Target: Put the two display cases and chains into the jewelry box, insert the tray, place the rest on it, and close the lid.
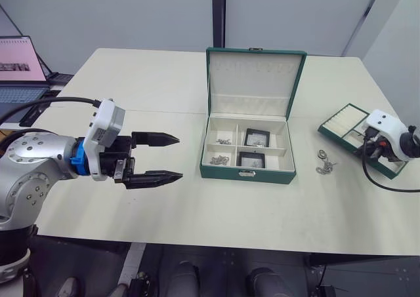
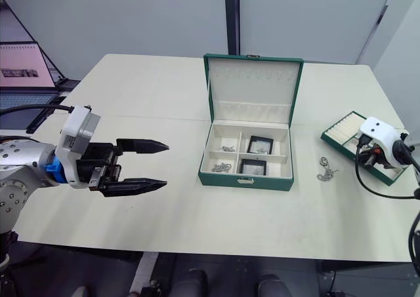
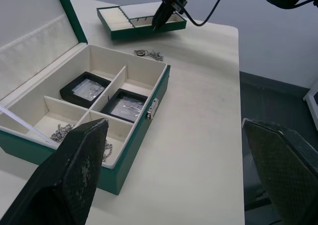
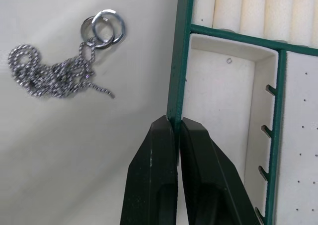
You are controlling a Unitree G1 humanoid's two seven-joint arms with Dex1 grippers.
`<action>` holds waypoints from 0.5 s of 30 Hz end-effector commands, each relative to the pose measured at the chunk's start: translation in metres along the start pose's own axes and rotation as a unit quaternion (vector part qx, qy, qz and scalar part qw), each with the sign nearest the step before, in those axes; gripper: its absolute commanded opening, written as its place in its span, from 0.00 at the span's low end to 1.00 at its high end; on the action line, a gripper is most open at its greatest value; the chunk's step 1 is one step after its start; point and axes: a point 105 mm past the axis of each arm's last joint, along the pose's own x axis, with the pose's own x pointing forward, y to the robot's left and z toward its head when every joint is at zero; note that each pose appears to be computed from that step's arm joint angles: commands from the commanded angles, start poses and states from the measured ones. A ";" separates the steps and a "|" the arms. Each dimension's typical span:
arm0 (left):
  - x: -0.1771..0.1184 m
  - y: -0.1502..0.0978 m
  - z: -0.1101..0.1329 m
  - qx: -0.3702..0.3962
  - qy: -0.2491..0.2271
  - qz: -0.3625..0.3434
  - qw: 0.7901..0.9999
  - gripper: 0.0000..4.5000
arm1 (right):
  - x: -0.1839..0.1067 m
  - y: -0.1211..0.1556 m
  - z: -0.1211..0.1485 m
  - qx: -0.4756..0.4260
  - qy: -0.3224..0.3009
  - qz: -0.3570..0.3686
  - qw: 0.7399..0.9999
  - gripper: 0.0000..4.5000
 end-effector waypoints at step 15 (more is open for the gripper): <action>-0.040 0.017 -0.002 0.022 0.031 0.040 0.998 1.00 | -0.084 0.128 0.106 -0.149 -0.068 0.148 0.975 0.00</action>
